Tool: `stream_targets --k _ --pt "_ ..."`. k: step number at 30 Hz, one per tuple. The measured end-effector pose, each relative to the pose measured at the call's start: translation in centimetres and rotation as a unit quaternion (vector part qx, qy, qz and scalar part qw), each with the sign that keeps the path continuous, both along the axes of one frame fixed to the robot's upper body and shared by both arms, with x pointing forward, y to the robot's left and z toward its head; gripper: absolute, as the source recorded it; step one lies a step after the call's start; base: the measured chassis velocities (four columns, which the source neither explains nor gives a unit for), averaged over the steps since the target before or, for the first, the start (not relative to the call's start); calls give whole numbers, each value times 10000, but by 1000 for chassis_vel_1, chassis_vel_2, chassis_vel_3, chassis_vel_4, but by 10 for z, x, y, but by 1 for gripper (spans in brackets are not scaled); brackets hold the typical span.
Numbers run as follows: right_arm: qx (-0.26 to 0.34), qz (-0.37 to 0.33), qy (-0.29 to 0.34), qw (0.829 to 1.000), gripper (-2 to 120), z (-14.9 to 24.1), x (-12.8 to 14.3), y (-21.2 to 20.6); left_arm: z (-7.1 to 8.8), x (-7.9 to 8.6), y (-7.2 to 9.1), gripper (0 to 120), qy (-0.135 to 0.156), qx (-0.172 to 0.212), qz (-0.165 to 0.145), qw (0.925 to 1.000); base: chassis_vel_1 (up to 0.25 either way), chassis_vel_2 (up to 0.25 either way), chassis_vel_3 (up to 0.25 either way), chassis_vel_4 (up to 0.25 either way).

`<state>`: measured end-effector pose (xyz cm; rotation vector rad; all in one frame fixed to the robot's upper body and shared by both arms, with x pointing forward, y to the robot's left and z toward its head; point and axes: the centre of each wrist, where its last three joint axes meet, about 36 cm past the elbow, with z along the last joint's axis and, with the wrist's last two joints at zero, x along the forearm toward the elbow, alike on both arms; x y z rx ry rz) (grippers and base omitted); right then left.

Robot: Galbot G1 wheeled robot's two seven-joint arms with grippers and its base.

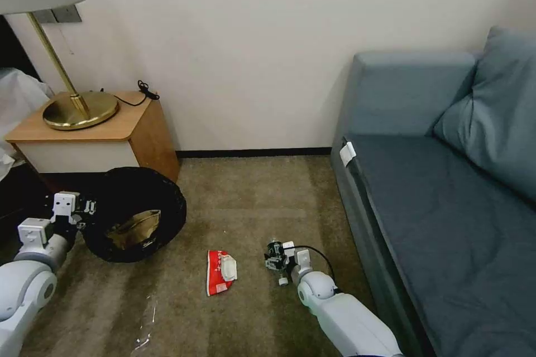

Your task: Pick up the trash bin, then pick up the garbage on the floor and place it into the trash bin.

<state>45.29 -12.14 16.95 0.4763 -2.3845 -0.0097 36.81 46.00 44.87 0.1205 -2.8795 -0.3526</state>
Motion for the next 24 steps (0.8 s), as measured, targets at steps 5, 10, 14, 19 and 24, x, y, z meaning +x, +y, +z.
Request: stream_targets --k 5,10,14,19,24 --pt "95 132 56 9999 99 -6 -4 -1 0 -2 0 4 -2 -5 -3 10000 0 0 0 0" --pt "144 186 86 9997 79 -9 -8 -6 -1 -4 -1 4 -7 -13 -7 10000 0 0 0 0" --pt "151 177 72 9997 70 -10 -10 -10 0 -5 -3 4 -17 -14 -23 10000 0 0 0 0" --pt "169 145 33 9997 50 -14 -15 -13 0 -7 -6 4 -28 -11 -39 10000 0 0 0 0" --pt "206 169 1 9996 36 -14 -16 -13 1 -8 -9 4 -40 -5 -59 10000 0 0 0 0"
